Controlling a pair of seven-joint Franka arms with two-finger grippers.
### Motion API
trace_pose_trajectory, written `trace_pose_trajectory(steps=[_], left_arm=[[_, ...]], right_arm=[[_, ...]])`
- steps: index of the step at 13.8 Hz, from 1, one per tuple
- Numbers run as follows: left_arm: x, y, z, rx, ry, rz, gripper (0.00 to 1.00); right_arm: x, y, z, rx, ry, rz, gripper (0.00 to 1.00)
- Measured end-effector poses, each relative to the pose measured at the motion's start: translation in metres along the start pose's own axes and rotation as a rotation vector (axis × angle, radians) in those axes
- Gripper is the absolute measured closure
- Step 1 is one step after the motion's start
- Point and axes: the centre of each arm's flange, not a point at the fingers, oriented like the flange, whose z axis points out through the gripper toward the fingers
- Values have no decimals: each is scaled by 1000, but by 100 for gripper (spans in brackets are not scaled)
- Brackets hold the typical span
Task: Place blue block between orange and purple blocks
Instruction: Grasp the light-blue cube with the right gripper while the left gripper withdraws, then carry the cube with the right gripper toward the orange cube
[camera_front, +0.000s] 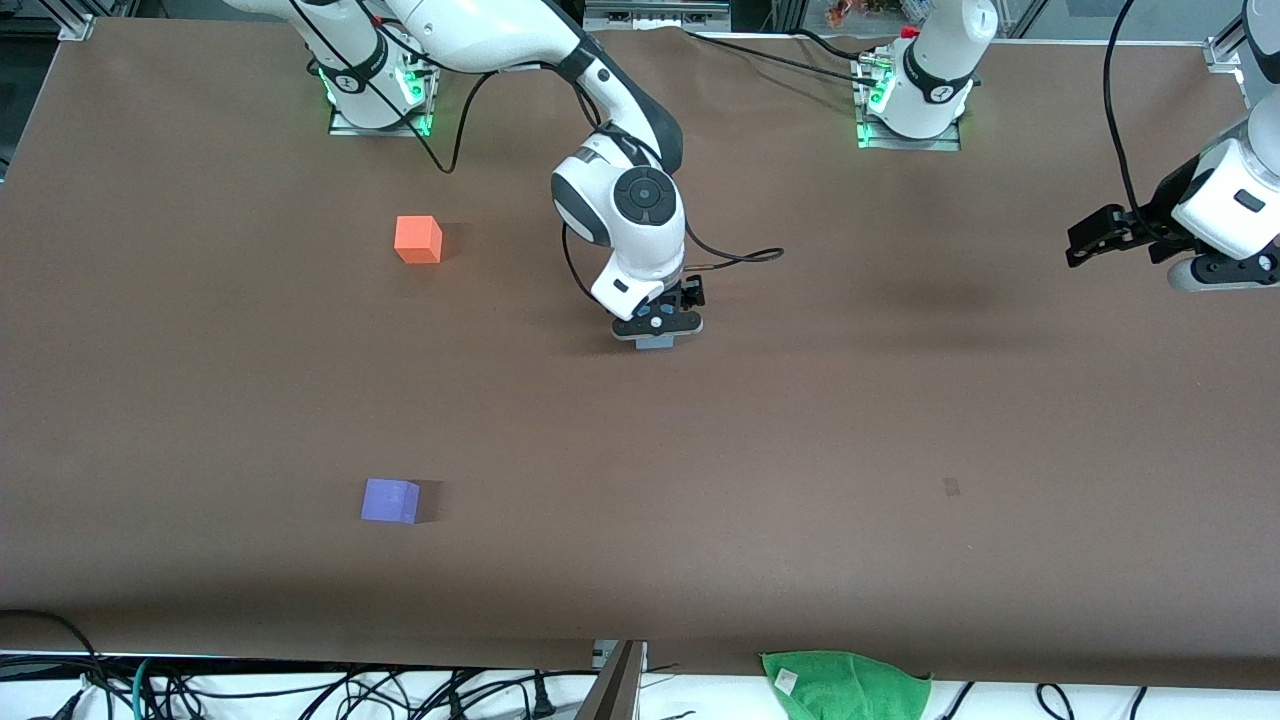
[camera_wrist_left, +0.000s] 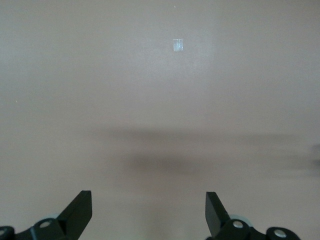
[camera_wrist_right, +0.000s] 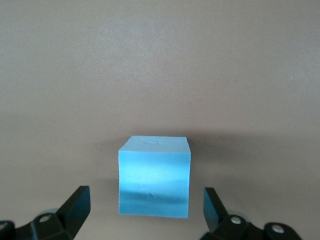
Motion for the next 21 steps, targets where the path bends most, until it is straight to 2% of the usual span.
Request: trace_pose_trajectory(steps=[6,9,15,16,18,19,21], left_arm=[[4,8,3,2,-4,15,0],[4,10,0,1,2,19,0],[5,10,0,1,1,19,0],[5,10,1,1,1,19,0],[5,10,1,1,1,19,0],[5,10,0,1,1,19,0],[5,10,0,1,1,19,0]], right_arm=[[-6,-2,19,-30,0,-27,0],[-10,-6,37,-31,3,-37,0],[-9,-5,39,-34,4,-36,2],[-9,-4,39,-34,5,-36,8],[-9,-4,39,-35,6,-35,32],[-8,-4,38,-34,6,-35,39],[-8,-4,38,-34,7,-35,39]])
